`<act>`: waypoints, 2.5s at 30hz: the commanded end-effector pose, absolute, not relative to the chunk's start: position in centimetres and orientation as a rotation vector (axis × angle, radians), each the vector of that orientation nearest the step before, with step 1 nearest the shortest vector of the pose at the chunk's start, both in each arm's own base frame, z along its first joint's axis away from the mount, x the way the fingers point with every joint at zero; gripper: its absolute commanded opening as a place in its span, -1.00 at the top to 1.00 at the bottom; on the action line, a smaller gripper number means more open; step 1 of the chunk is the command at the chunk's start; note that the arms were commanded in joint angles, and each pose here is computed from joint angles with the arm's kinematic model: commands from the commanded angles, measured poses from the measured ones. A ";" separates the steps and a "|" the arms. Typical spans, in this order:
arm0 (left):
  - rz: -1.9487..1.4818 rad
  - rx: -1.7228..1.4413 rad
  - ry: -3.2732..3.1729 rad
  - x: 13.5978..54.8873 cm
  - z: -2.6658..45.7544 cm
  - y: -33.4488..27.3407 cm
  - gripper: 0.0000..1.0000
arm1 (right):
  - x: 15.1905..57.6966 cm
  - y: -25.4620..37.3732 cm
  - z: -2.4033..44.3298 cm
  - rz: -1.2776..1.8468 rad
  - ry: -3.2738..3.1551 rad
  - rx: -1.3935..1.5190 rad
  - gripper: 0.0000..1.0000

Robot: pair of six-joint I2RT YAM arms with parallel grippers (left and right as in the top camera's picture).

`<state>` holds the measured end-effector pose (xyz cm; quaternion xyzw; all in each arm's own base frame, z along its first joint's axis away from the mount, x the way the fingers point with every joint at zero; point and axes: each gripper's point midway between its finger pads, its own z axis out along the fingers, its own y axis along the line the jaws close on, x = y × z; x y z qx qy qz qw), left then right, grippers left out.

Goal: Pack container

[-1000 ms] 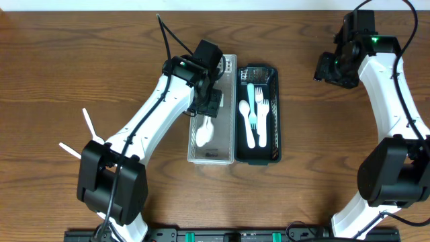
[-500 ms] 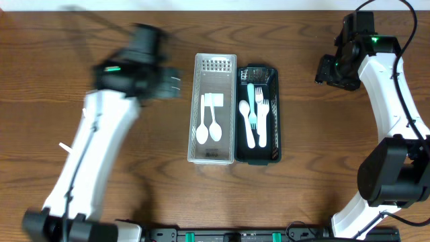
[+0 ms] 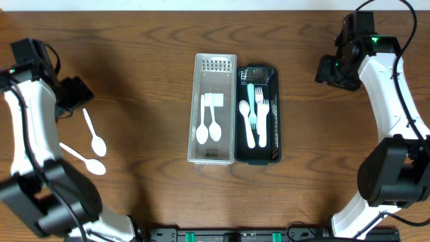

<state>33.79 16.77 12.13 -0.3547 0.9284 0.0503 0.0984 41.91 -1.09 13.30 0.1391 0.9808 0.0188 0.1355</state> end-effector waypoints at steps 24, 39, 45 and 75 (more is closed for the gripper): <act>-0.041 -1.044 3.058 30.5 -2.3 13.4 -0.78 | 42.2 -1.4 13.6 0.040 2.820 0.390 -0.18; -0.041 -1.045 3.060 30.4 -2.3 13.3 0.62 | 42.0 -1.4 13.6 0.038 2.831 0.391 -0.18; -0.040 -1.040 3.056 30.6 -2.0 13.4 0.88 | 41.9 -1.4 13.6 0.038 2.831 0.391 -0.18; -0.185 0.375 2.790 34.6 13.3 -18.3 0.88 | 42.5 -1.4 13.7 0.041 2.807 0.388 -0.19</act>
